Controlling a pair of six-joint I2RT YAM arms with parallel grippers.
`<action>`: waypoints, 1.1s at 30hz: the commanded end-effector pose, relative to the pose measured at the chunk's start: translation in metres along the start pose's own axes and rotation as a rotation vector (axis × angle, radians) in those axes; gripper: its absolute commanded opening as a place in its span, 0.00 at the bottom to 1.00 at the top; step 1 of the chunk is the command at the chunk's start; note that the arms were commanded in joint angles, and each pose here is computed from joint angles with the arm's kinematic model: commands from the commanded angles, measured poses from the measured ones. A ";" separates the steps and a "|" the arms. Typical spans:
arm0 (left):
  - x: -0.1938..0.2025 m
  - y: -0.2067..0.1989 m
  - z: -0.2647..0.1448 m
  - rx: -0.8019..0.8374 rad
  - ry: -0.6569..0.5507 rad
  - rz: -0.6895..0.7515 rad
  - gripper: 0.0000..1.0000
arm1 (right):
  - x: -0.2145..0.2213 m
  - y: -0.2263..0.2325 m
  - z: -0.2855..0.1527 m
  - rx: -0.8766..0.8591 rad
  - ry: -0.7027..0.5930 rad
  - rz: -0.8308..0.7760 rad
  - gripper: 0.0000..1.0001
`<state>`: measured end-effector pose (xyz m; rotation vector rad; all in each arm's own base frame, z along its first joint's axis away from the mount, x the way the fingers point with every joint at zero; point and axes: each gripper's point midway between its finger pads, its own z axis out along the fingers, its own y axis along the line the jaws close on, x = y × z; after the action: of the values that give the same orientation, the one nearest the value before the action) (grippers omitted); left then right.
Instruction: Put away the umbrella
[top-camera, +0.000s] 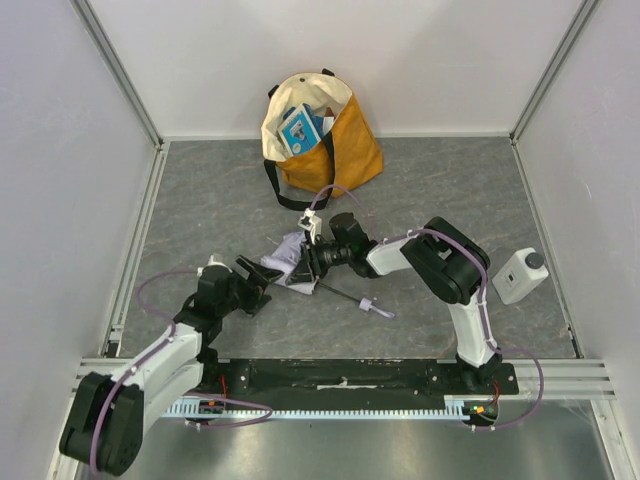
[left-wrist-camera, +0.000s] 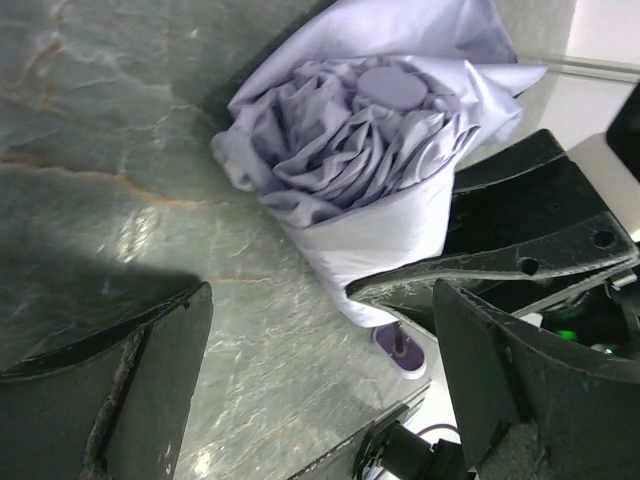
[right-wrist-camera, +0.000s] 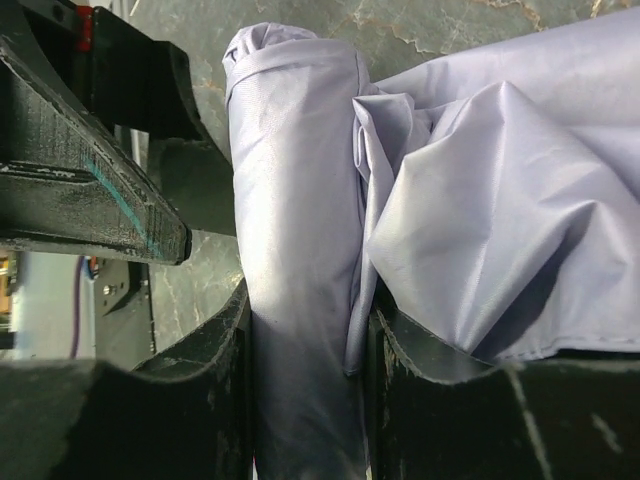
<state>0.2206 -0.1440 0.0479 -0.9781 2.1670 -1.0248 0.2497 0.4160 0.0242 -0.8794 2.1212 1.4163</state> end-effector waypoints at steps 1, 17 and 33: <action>-0.002 -0.021 0.012 0.090 0.014 -0.044 0.96 | 0.132 -0.028 -0.021 0.102 0.364 0.409 0.00; -0.016 0.012 0.028 0.032 -0.102 -0.012 0.79 | 0.106 -0.017 -0.006 -0.029 0.320 0.654 0.00; -0.017 0.003 0.043 0.016 -0.097 0.065 0.11 | 0.103 -0.014 -0.003 -0.051 0.333 0.680 0.00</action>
<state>0.2600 -0.1605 0.0453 -0.9705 2.0330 -1.1156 0.2430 0.4151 0.0265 -0.5749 2.3675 1.8638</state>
